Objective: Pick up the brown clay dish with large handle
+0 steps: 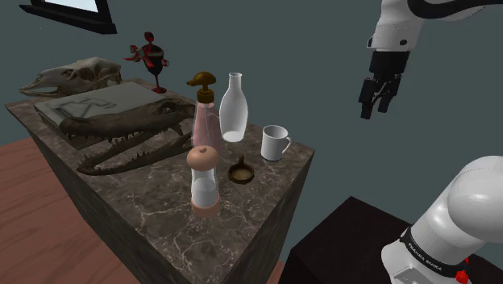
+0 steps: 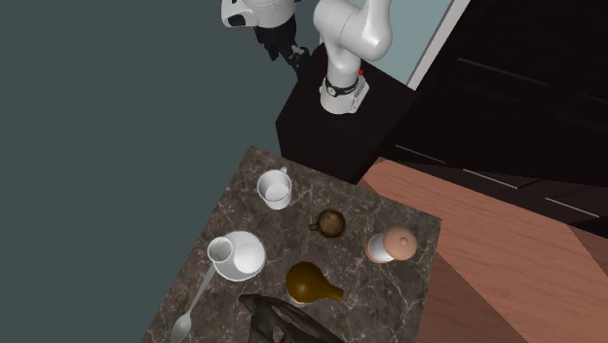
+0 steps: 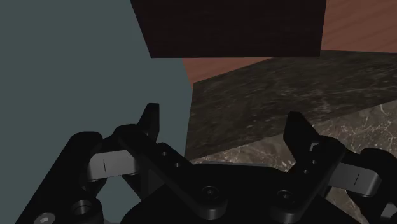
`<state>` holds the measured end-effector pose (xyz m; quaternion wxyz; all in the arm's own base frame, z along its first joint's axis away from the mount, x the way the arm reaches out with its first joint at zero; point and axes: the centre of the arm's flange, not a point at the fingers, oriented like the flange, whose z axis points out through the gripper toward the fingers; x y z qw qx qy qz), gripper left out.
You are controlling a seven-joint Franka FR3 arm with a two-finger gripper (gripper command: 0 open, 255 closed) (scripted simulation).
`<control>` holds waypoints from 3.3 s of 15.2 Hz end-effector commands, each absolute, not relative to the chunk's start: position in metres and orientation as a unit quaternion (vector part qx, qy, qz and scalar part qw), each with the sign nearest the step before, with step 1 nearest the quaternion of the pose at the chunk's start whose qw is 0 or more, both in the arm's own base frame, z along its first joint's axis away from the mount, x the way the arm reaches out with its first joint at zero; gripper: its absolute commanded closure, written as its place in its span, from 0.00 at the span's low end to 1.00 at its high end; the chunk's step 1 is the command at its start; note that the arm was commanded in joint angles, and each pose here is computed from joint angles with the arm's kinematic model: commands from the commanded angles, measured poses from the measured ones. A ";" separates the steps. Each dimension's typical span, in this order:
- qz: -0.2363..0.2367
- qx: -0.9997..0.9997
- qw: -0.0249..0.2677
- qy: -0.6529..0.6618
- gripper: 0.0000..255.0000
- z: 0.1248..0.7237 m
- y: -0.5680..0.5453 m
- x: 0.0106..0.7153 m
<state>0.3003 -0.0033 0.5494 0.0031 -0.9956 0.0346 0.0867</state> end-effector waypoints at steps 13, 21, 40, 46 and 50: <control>0.027 -0.997 0.000 0.075 0.00 0.482 0.122 0.352; -0.013 -0.995 -0.002 0.102 0.00 0.440 0.202 0.397; -0.065 -0.989 -0.005 0.136 0.00 0.351 0.301 0.465; -0.065 -0.989 -0.005 0.136 1.00 0.350 0.301 0.465; -0.065 -0.989 -0.005 0.136 1.00 0.350 0.301 0.465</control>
